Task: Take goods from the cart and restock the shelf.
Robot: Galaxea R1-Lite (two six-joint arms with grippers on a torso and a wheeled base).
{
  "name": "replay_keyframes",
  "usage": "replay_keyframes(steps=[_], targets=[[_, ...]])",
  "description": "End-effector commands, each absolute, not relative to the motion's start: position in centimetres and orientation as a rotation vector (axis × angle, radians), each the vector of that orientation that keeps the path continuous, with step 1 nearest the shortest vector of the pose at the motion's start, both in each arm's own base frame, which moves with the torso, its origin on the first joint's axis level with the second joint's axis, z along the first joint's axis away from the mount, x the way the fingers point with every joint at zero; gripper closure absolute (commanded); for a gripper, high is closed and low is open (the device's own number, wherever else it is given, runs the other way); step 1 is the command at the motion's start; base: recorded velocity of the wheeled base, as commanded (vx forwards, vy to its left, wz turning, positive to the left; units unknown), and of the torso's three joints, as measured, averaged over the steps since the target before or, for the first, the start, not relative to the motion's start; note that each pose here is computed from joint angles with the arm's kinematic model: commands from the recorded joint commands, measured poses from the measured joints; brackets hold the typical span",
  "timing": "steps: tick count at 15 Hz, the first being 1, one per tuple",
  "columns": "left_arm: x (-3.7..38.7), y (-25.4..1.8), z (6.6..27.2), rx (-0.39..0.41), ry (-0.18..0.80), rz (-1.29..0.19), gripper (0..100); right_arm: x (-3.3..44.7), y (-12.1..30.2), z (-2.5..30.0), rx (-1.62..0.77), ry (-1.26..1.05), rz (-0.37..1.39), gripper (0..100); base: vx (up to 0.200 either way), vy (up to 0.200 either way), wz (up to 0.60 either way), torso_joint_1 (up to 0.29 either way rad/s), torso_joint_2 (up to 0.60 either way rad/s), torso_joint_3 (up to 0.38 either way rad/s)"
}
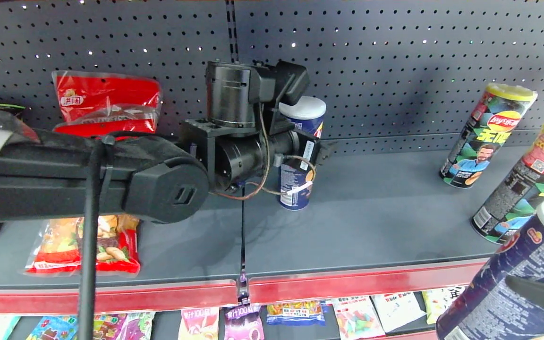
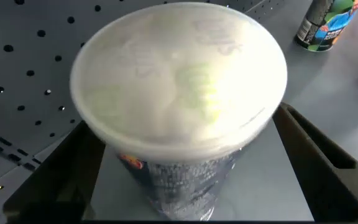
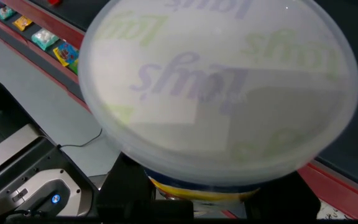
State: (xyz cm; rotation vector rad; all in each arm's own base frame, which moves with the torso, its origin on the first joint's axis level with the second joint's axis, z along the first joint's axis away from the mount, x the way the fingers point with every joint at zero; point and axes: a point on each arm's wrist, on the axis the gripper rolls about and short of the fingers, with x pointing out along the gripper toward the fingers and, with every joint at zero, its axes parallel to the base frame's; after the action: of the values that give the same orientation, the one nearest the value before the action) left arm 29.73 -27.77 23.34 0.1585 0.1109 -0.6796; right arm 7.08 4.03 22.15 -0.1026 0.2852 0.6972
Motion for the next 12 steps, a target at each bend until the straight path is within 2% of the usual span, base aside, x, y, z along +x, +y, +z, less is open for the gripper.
replay_keyframes(steps=[1, 5, 6, 9, 12], targets=[[30.0, -28.0, 23.0, 0.157, 0.117, -0.677, 0, 7.1, 4.0, 22.1, -0.103, 0.286, 0.689, 100, 0.000, 0.000, 0.00, 0.000, 0.00, 0.000], [30.9, -28.6, 22.9, 0.141, 0.084, -0.630, 0, 7.1, 4.0, 22.1, -0.102, 0.288, 0.688, 100, 0.000, 0.000, 0.00, 0.000, 0.00, 0.000], [31.0, -28.7, 22.9, 0.136, 0.073, -0.625, 100, 7.1, 4.0, 22.1, -0.102, 0.288, 0.688, 100, 0.000, 0.000, 0.00, 0.000, 0.00, 0.000], [30.7, -28.5, 22.8, 0.140, 0.083, -0.639, 100, 7.1, 4.0, 22.1, -0.102, 0.286, 0.688, 100, 0.000, 0.000, 0.00, 0.000, 0.00, 0.000], [30.1, -26.9, 23.4, 0.138, 0.087, -0.641, 100, 7.1, 4.0, 22.1, -0.102, 0.289, 0.687, 100, 0.000, 0.000, 0.00, 0.000, 0.00, 0.000]])
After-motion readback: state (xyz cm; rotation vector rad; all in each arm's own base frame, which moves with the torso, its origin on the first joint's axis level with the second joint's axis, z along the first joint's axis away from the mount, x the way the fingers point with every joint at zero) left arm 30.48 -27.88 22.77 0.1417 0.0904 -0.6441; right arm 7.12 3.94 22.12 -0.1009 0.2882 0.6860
